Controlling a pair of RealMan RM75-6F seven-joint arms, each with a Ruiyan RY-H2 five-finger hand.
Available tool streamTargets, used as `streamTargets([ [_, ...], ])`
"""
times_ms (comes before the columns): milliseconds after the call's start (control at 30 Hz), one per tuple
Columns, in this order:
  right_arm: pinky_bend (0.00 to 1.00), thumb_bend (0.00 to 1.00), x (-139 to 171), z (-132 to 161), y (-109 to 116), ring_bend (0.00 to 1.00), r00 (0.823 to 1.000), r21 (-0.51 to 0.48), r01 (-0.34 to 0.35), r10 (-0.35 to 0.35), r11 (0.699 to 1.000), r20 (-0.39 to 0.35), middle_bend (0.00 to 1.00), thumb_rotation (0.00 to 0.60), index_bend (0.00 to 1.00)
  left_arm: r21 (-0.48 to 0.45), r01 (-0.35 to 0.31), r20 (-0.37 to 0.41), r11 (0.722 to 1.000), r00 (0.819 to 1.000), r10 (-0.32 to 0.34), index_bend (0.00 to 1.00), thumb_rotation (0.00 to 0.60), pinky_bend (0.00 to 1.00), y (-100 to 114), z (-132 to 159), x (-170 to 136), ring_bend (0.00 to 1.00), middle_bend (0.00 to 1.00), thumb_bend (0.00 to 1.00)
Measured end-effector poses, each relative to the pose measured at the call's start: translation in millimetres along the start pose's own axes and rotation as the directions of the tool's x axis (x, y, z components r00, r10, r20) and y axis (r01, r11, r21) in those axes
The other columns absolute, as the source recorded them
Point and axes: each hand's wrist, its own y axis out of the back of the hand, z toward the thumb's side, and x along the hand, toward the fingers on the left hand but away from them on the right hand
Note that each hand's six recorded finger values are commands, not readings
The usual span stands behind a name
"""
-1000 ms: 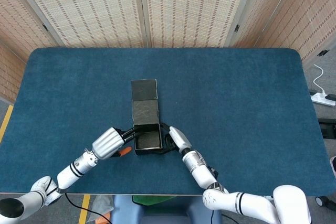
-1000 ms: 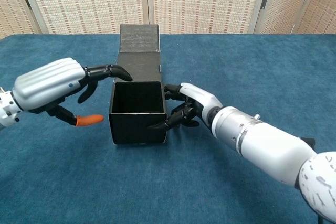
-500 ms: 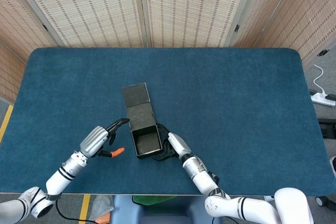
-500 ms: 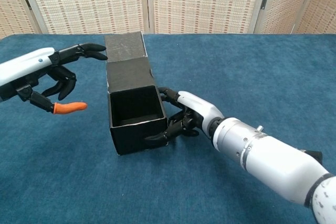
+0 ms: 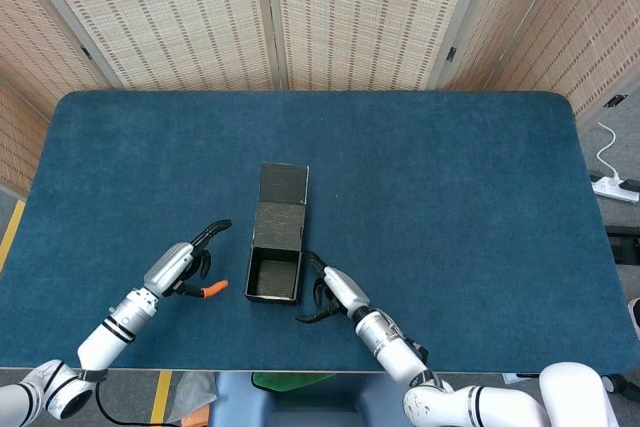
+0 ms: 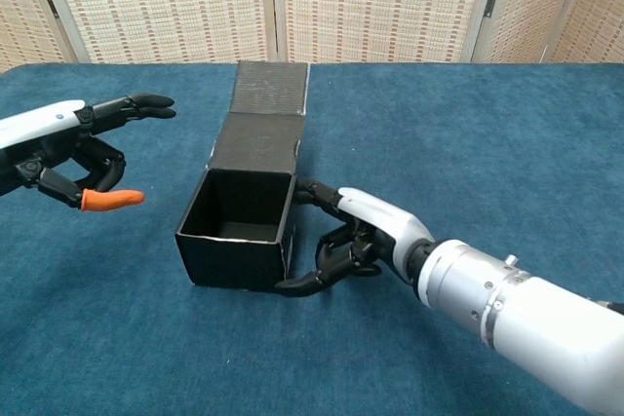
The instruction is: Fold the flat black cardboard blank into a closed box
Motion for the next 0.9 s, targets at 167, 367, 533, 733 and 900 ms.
streamTargets([
  [167, 1.0, 0.0, 8.5, -3.5, 6.7, 0.61, 1.0, 0.003, 0.006, -0.006, 1.0, -0.001, 0.01, 0.6, 0.0, -0.022, 0.041, -0.049, 0.999, 0.998, -0.042, 0.0, 0.6, 0.88, -6.0, -9.6, -2.1, 0.66, 0.04, 0.25],
  [367, 1.0, 0.0, 25.7, -0.8, 40.3, 0.61, 0.996, 0.017, 0.091, -0.09, 0.996, -0.027, 0.02, 0.6, 0.0, -0.038, 0.139, -0.113, 0.99, 0.983, -0.143, 0.0, 0.6, 0.87, -15.9, -24.1, -4.7, 0.61, 0.0, 0.23],
  [533, 1.0, 0.0, 42.7, 16.6, 70.2, 0.61, 0.986, 0.019, 0.148, -0.146, 0.989, -0.077, 0.05, 0.6, 0.0, -0.024, 0.202, -0.149, 0.979, 0.968, -0.204, 0.0, 0.6, 0.87, -21.8, -36.2, 5.7, 0.6, 0.0, 0.22],
  [733, 1.0, 0.0, 61.6, 49.6, 102.9, 0.61, 0.966, 0.015, 0.211, -0.207, 0.977, -0.154, 0.06, 0.6, 0.0, -0.076, 0.226, -0.156, 0.971, 0.959, -0.235, 0.0, 0.6, 0.87, -32.8, -39.6, 23.9, 0.6, 0.0, 0.22],
  [900, 1.0, 0.0, 67.0, 59.3, 117.4, 0.61, 0.955, 0.005, 0.249, -0.245, 0.968, -0.169, 0.06, 0.6, 0.0, -0.105, 0.237, -0.144, 0.966, 0.957, -0.251, 0.0, 0.6, 0.87, -42.5, -39.7, 38.4, 0.6, 0.0, 0.22],
])
